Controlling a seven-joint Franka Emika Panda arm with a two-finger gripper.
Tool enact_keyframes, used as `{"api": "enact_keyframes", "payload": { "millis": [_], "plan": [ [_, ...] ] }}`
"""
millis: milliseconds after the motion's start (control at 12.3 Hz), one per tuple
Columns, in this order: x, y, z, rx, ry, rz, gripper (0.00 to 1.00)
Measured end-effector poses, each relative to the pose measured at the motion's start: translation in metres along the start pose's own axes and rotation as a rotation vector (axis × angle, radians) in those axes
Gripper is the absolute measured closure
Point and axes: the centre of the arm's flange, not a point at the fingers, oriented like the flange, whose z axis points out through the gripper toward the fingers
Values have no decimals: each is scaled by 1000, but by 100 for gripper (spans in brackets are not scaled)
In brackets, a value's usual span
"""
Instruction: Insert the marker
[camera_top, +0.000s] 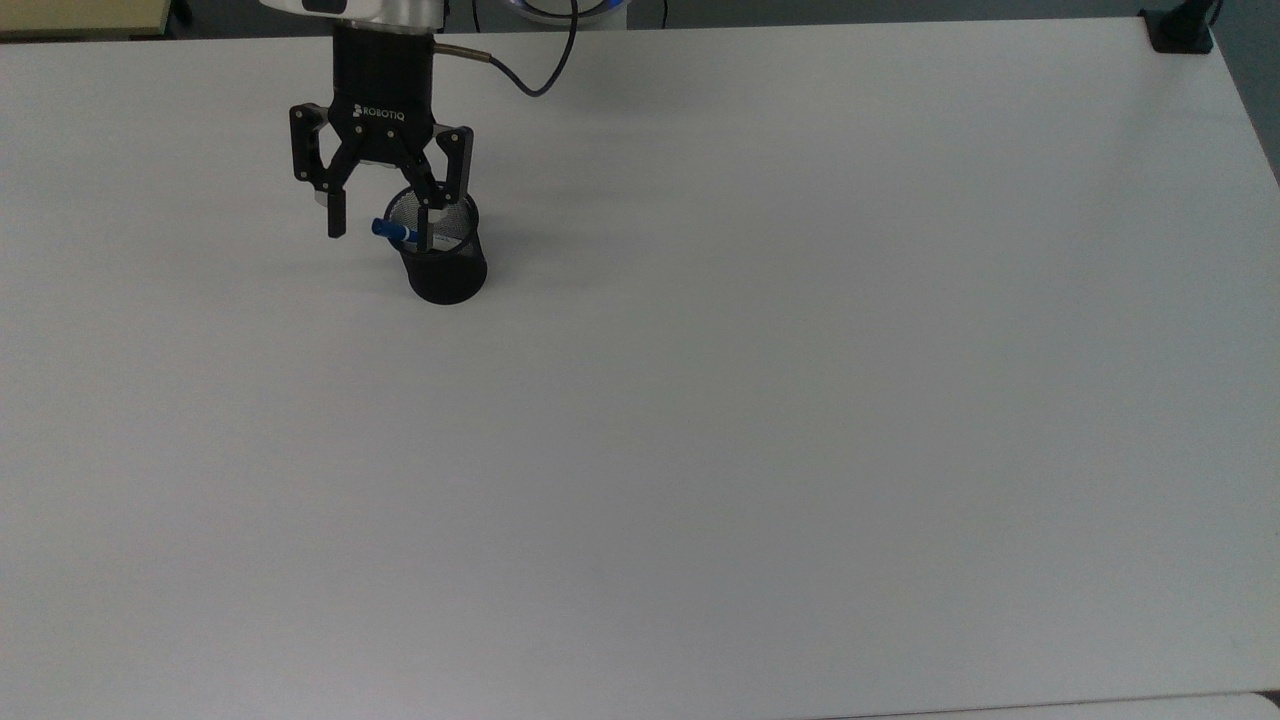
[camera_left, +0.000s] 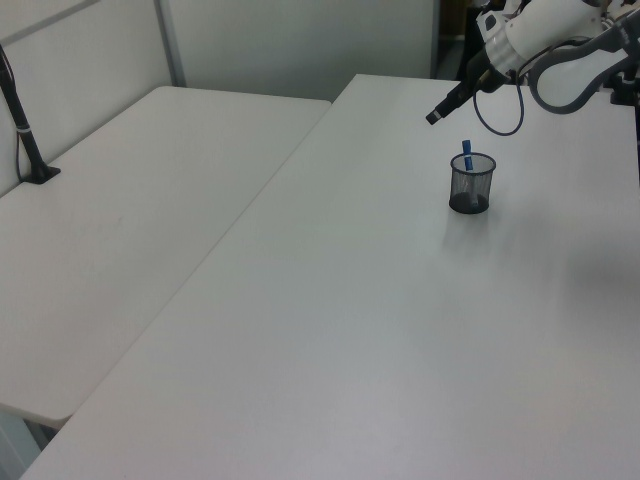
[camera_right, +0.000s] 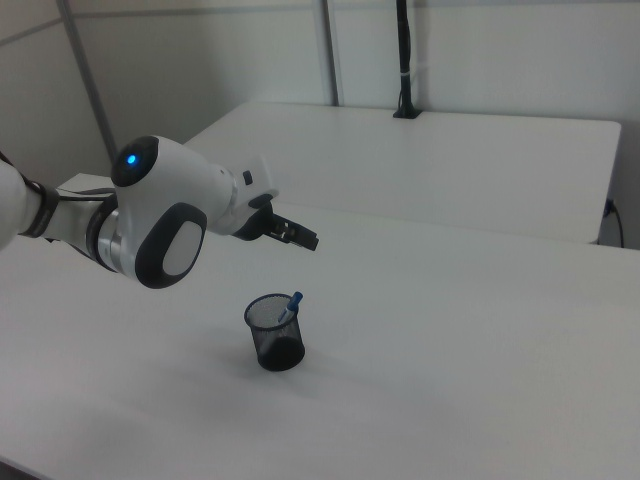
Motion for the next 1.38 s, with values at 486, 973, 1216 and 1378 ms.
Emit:
{"api": "enact_keyframes", "payload": {
  "millis": [486, 973, 1216, 1378],
  "plan": [
    [93, 4, -75, 0, -351, 38, 0],
    [122, -7, -142, 43, -643, 45, 0],
    [124, -20, -126, 42, -704, 39, 0],
    [130, -26, -112, 40, -703, 37, 0]
  ]
}}
